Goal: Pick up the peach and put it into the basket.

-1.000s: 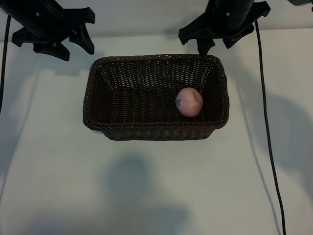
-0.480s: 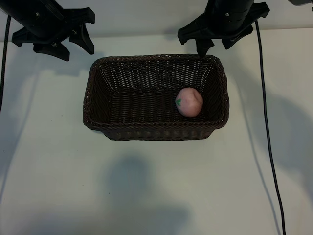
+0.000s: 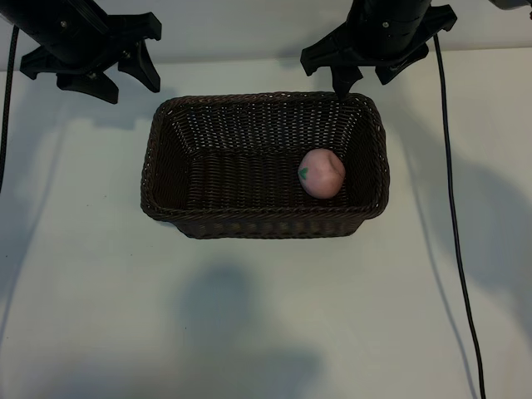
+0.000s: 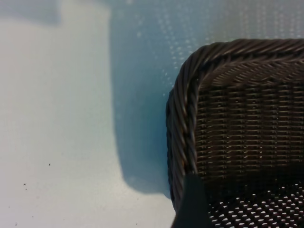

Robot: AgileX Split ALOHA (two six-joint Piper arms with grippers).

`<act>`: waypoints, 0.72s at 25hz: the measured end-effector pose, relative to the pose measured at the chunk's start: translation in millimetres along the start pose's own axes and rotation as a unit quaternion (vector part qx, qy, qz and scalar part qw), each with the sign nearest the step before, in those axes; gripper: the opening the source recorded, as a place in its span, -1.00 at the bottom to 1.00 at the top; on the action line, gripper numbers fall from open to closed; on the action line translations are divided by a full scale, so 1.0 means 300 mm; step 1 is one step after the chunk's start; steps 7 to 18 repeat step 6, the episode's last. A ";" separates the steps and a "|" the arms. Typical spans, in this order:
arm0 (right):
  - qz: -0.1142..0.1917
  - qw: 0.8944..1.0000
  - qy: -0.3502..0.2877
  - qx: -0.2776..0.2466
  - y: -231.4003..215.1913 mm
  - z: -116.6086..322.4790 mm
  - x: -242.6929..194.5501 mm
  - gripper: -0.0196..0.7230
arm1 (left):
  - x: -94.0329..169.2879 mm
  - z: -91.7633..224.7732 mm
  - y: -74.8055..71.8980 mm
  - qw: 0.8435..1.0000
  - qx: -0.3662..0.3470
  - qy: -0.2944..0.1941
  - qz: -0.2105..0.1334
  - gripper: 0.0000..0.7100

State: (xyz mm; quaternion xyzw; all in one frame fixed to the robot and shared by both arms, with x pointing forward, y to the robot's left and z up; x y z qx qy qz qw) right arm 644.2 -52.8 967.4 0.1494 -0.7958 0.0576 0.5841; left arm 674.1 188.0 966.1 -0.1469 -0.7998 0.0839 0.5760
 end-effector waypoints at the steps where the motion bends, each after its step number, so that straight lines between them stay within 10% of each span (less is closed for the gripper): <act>1: 0.000 1.000 0.000 0.000 0.000 0.000 0.000 0.51 | 0.000 0.000 0.000 1.000 0.000 0.000 0.000 0.51; 18: -0.004 1.000 0.001 -0.002 0.006 0.001 0.000 0.51 | 0.000 0.000 0.000 1.000 0.000 0.000 0.000 0.51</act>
Point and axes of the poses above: a point on each arm's last joint axis where the gripper is mounted, x pointing back along that axis away from the gripper, y along the wrist's bending axis when the last joint is at zero, z = x × y, the point moved 10 cm from there along -x, pointing out along that axis toward the gripper, and after that the axes turned 7 degrees about -x, right-handed, at the moved point
